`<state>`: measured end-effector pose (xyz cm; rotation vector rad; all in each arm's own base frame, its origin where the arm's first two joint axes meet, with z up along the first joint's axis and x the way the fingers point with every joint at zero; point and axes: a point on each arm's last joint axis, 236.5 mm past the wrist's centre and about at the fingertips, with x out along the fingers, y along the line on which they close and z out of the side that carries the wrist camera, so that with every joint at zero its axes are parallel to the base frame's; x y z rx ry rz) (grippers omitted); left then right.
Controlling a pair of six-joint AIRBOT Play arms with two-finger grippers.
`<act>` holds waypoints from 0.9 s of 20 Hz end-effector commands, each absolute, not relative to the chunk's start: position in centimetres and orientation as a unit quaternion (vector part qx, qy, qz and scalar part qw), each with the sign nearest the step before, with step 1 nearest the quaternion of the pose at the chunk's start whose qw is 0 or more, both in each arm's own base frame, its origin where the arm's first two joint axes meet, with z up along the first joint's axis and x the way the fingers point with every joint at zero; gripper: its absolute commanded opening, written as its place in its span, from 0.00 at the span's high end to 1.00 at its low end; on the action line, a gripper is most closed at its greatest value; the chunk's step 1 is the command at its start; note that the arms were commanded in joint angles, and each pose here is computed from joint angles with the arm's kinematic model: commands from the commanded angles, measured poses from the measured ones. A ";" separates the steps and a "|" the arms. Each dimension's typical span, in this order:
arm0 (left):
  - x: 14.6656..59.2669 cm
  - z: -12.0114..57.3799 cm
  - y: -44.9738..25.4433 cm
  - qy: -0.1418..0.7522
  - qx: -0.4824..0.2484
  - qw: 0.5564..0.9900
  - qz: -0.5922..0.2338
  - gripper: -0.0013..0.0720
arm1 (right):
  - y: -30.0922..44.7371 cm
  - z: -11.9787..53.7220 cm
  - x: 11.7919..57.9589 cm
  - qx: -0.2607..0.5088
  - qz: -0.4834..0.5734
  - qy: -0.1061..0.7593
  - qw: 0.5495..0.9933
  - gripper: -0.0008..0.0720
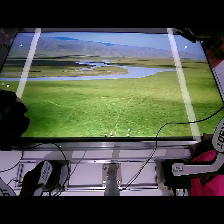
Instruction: Fold the clothes and pants, and hang the long-sleeved shirts on hangers.
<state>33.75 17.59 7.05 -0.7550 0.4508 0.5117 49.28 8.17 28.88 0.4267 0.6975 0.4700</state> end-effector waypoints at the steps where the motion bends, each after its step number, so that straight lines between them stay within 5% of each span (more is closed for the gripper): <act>1: 34.1 5.3 18.1 0.226 -0.385 0.858 0.256 0.13 | 8.1 28.9 49.3 0.206 0.226 0.335 0.892 0.05; 4: 34.3 2.9 18.2 0.252 -0.395 0.844 0.261 0.17 | 8.1 28.9 49.3 0.205 0.226 0.335 0.892 0.05; 6: 34.4 1.6 18.3 0.266 -0.400 0.837 0.264 0.37 | 8.1 28.9 49.3 0.205 0.226 0.335 0.892 0.06; 8: 34.5 1.0 18.6 0.268 -0.401 0.834 0.268 0.72 | 8.1 28.9 49.3 0.205 0.225 0.335 0.892 0.06; 10: 34.9 1.7 19.6 0.246 -0.394 0.841 0.278 0.92 | 8.1 28.9 49.3 0.205 0.226 0.335 0.892 0.06; 12: 35.2 2.5 20.1 0.232 -0.390 0.846 0.280 0.93 | 8.1 28.9 49.3 0.206 0.226 0.335 0.891 0.09; 15: 35.8 4.4 19.9 0.226 -0.386 0.853 0.268 0.93 | 8.1 28.9 49.3 0.205 0.225 0.335 0.892 0.46; 18: 36.2 8.0 19.4 0.211 -0.342 0.883 0.242 0.93 | 8.1 28.9 49.3 0.205 0.225 0.335 0.892 0.49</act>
